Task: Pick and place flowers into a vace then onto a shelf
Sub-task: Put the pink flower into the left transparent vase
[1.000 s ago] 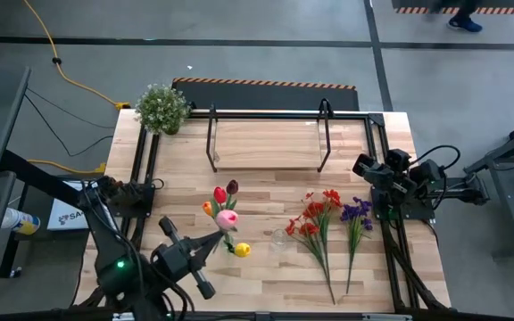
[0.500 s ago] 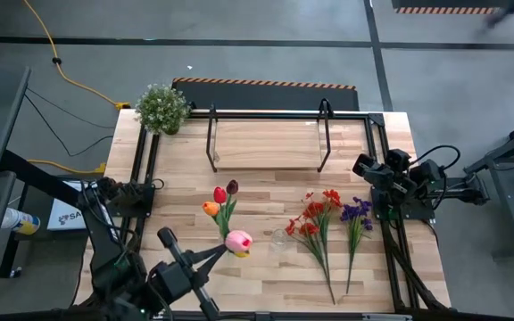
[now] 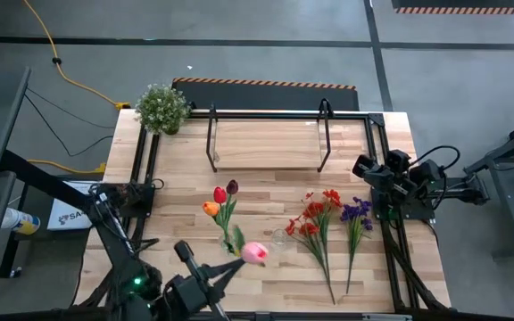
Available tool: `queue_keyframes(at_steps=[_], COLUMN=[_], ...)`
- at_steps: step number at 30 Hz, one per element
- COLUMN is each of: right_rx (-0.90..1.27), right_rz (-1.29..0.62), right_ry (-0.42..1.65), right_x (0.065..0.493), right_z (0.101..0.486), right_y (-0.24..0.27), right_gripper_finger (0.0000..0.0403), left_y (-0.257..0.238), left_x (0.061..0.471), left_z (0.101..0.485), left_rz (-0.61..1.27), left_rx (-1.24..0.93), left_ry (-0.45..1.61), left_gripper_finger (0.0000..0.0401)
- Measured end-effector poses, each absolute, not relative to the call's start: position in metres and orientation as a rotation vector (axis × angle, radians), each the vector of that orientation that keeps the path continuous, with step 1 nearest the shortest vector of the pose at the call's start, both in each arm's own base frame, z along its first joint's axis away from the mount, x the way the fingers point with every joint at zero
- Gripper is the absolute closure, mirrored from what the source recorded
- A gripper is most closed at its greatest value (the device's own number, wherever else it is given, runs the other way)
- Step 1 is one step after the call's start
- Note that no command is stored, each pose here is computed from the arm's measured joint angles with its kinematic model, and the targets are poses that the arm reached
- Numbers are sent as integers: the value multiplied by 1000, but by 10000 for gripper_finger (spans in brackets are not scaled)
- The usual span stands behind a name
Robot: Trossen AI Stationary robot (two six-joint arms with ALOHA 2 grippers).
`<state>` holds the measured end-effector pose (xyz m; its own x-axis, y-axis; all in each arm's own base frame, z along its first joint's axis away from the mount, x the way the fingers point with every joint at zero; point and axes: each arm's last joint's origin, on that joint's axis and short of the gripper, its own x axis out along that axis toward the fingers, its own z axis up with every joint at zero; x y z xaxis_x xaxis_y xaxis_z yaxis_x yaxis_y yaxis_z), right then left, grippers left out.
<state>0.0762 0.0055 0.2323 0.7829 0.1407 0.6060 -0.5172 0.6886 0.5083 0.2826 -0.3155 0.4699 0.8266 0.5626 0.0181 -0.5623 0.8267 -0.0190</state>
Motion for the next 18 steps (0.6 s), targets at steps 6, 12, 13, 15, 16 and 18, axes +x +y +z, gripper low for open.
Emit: queue_keyframes(at_steps=[6,12,13,15,16,18], right_rx=[722,706,703,702,705,708], right_rz=[397,437,445,452,455,457], right_ry=[-565,-565,-566,-570,-573,-577], right_x=[76,75,75,74,74,74], right_z=[233,234,234,234,235,235], right_y=[6,7,7,7,7,7], right_gripper_finger=[391,391,391,391,391,391], left_y=[-330,-351,-356,-364,-368,-375], left_x=[292,279,277,273,270,265], left_z=[473,464,460,450,445,434], left_rz=[428,353,360,375,387,411], left_rx=[44,177,196,227,243,279], left_ry=[-168,-391,-404,-433,-440,-457], left_gripper_finger=[382,382,382,382,382,382])
